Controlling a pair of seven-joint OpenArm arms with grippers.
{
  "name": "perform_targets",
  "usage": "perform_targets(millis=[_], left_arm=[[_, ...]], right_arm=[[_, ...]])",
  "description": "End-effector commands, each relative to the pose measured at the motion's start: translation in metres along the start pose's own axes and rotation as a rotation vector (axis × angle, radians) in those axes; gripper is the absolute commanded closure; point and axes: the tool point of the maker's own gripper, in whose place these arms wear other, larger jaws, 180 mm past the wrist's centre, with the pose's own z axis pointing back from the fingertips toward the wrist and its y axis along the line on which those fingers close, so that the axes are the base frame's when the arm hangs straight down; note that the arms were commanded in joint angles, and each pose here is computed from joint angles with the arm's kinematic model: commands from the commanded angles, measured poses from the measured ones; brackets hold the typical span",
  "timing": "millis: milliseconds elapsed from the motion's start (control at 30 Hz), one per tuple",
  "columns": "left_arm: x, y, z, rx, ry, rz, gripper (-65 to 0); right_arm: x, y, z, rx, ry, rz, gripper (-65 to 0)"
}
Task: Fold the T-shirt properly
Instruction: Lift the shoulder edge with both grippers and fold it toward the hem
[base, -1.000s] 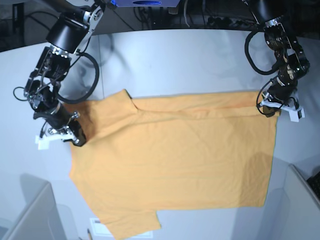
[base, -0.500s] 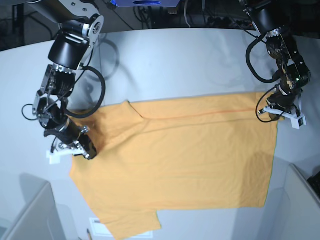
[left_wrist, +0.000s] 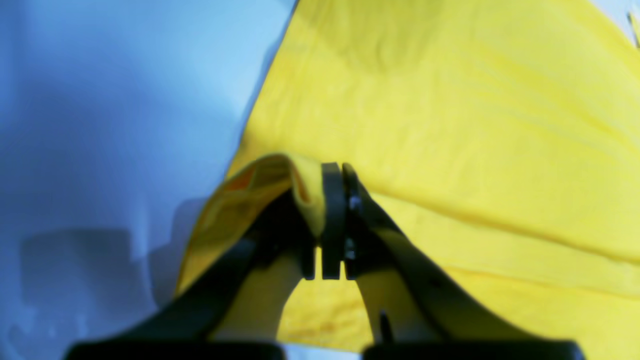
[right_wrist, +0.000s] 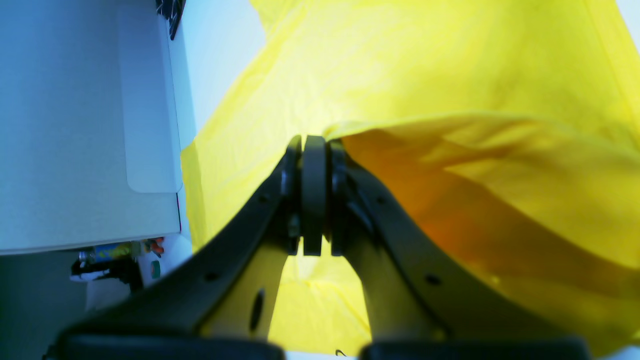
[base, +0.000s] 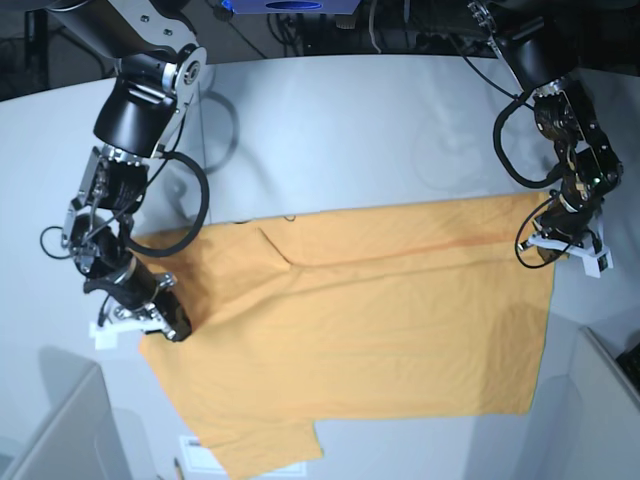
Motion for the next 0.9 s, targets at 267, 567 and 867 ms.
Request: perform_targets(millis=[267,567,867], left_arm=[[0.014,-0.01,-0.014,-0.027,-0.005,-0.018,0.0],[0.043,-0.011,-0.014,-0.028,-0.06,-0.015,-20.4],[0.075,0.005,0.002,-0.007,-0.159,0.047,-51.8]], right_arm=[[0.014,0.011,-0.013,0.031,-0.016,-0.019,0.0],[0.029,0.007,-0.009,0.023,-0.095,-0.013,-21.9],[0.052,-0.021,0.037,-0.061,-0.269,0.04,-21.6]])
